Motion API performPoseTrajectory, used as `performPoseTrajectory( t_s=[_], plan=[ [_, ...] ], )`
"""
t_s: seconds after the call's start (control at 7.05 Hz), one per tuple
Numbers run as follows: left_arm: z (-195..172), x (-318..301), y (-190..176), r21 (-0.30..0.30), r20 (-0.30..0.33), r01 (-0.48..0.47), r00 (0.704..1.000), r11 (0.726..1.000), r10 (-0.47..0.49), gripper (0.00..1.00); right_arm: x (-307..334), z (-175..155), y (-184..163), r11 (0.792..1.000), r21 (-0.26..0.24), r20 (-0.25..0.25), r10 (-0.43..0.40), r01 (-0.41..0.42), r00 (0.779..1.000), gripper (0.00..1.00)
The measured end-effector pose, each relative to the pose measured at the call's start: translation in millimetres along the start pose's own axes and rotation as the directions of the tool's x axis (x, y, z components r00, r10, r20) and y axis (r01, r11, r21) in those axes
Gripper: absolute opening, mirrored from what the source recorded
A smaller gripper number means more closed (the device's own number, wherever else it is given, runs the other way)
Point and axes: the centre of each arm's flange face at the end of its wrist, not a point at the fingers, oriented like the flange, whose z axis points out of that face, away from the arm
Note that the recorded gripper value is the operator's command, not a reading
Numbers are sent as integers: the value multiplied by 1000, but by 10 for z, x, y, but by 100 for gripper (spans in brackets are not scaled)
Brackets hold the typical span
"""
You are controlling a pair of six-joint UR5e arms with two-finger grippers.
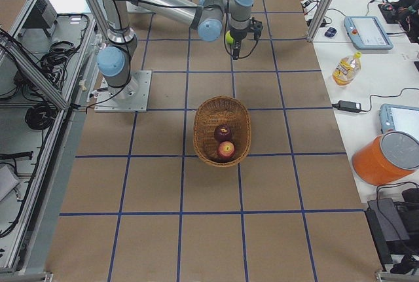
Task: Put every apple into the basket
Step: 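Grasp the green apple with the right gripper while the left returns to rest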
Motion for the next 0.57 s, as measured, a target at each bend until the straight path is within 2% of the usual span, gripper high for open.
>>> performPoseTrajectory(
  t_s=[0.28,0.57],
  plan=[
    [-1103,-550,287,-22,50,-53,997,998,54,100,-874,173,-44,999,9,7,42,-42,999,100],
    [-1777,-1099,701,-56,131,-60,989,997,67,100,-1604,369,-122,998,20,8,55,-55,998,100]
  ],
)
